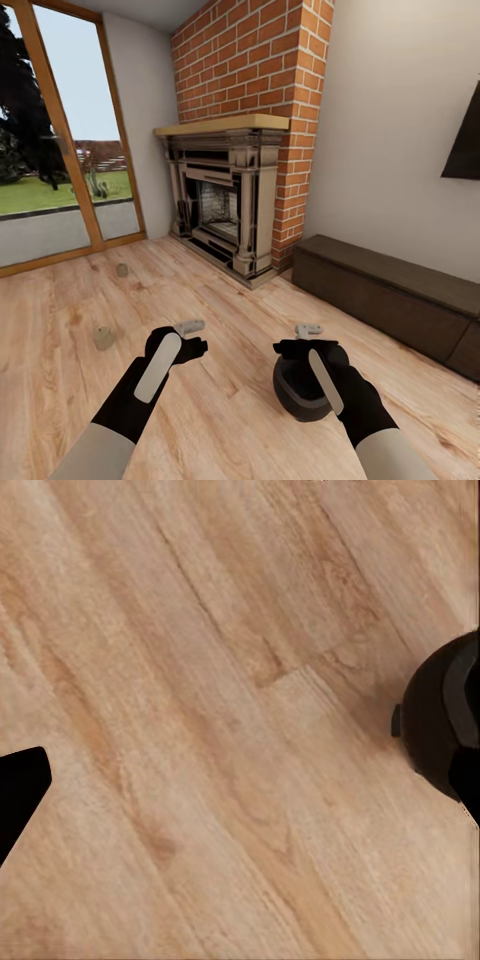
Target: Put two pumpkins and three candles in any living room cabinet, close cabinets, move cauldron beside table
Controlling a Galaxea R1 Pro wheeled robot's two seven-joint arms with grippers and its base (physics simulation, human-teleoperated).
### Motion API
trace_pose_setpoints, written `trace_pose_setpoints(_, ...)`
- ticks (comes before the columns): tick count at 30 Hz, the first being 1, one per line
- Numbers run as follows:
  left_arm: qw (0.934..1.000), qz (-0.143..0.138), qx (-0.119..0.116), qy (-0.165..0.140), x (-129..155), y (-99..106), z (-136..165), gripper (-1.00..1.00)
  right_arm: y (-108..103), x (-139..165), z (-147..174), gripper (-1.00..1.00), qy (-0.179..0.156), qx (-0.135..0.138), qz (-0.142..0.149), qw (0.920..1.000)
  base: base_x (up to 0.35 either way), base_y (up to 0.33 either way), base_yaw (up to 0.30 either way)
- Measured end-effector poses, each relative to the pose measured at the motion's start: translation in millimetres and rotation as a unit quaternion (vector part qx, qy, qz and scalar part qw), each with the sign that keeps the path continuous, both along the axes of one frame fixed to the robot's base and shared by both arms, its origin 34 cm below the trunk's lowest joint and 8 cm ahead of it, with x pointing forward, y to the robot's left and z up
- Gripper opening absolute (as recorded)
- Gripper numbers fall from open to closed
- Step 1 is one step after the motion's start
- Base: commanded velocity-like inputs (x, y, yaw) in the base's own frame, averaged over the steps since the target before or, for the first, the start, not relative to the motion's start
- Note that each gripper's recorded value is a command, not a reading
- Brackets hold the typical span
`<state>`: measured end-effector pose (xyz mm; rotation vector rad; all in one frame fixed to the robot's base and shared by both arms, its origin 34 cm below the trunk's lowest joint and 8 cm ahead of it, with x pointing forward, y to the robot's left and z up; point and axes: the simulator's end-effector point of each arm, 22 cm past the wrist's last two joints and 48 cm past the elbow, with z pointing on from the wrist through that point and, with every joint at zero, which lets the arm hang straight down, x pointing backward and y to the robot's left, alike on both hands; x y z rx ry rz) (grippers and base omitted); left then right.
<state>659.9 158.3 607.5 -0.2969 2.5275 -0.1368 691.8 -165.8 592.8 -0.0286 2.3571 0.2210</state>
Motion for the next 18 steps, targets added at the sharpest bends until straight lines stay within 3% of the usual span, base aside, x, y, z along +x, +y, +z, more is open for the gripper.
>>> trace_pose_setpoints(6, 1.0, 0.003, -0.004, 0.001, 0.4, 1.4, -0.2, 1.0, -0.2, -0.5, -1.9, 1.0, 0.002, 0.0, 0.0, 1.0, 0.052, 0.003, -0.287)
trace_pose_setpoints(11, 0.9995, 0.005, -0.029, 0.008, 0.1, -3.3, 5.0, 1.0, -0.1, 0.7, 4.0, 1.0, 0.003, 0.0, 0.0, 1.0, 0.005, 0.0, -0.287)
trace_pose_setpoints(18, 0.9994, 0.005, -0.032, 0.008, 3.0, -2.8, 20.3, 1.0, -0.2, 3.8, 19.5, 1.0, 0.002, 0.0, 0.0, 1.0, 0.0, 0.0, -0.287)
